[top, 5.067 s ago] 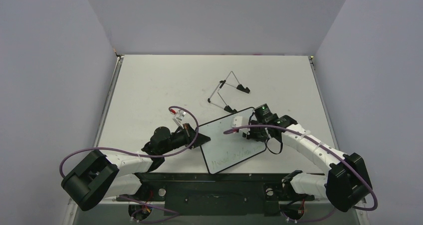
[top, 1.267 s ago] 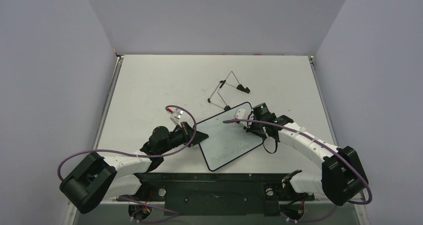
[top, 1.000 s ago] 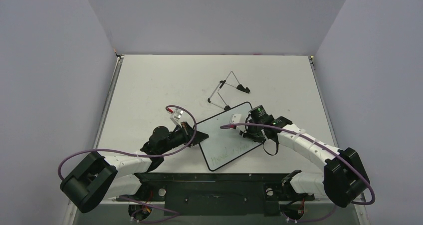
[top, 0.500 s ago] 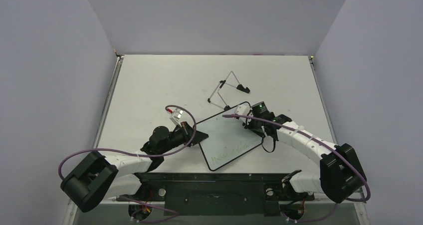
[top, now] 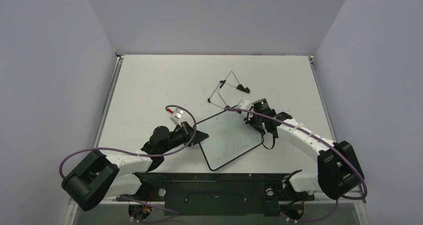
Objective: Erase the whiteboard
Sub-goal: Erase the whiteboard at the center of the board.
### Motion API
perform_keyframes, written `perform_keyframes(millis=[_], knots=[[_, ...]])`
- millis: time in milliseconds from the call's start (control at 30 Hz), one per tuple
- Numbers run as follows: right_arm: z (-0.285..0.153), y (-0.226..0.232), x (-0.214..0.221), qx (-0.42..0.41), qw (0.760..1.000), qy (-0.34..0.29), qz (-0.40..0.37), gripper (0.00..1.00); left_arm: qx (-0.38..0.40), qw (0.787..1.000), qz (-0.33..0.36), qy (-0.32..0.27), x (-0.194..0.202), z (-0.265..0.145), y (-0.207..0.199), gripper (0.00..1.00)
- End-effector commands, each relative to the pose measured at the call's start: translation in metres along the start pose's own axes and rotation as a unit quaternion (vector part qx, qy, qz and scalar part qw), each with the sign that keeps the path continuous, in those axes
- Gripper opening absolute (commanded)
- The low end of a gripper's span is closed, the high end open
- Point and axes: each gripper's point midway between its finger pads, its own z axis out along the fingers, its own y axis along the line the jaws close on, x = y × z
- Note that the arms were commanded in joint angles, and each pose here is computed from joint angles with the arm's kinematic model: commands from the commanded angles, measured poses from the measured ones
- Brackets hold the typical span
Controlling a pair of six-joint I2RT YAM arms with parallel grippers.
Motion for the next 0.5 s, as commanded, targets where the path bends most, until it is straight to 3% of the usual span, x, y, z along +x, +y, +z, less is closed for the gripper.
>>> perform_keyframes(millis=[0, 133, 267, 300, 400, 467], knots=[[0.001, -0.015, -0.008, 0.026, 1.0, 0.004, 0.012, 0.0, 0.101, 0.994, 0.042, -0.014, -0.015, 0.0, -0.051, 0.0], [-0.005, 0.036, -0.019, -0.095, 0.994, -0.029, -0.047, 0.0, 0.099, 0.994, 0.042, -0.017, -0.015, 0.0, -0.05, 0.0], [-0.033, 0.088, -0.04, -0.224, 0.965, -0.087, -0.102, 0.0, 0.096, 0.994, 0.044, -0.02, -0.016, 0.0, -0.049, 0.0], [-0.042, 0.091, -0.04, -0.245, 0.961, -0.089, -0.097, 0.0, 0.096, 0.994, 0.045, -0.022, -0.017, 0.0, -0.049, 0.0], [-0.082, 0.075, -0.08, -0.287, 0.94, -0.177, -0.055, 0.0, 0.089, 0.994, 0.055, -0.027, -0.018, 0.001, -0.046, 0.0], [-0.103, 0.039, -0.095, -0.251, 0.942, -0.223, -0.022, 0.0, 0.084, 0.994, 0.069, -0.032, -0.019, 0.002, -0.043, 0.0]])
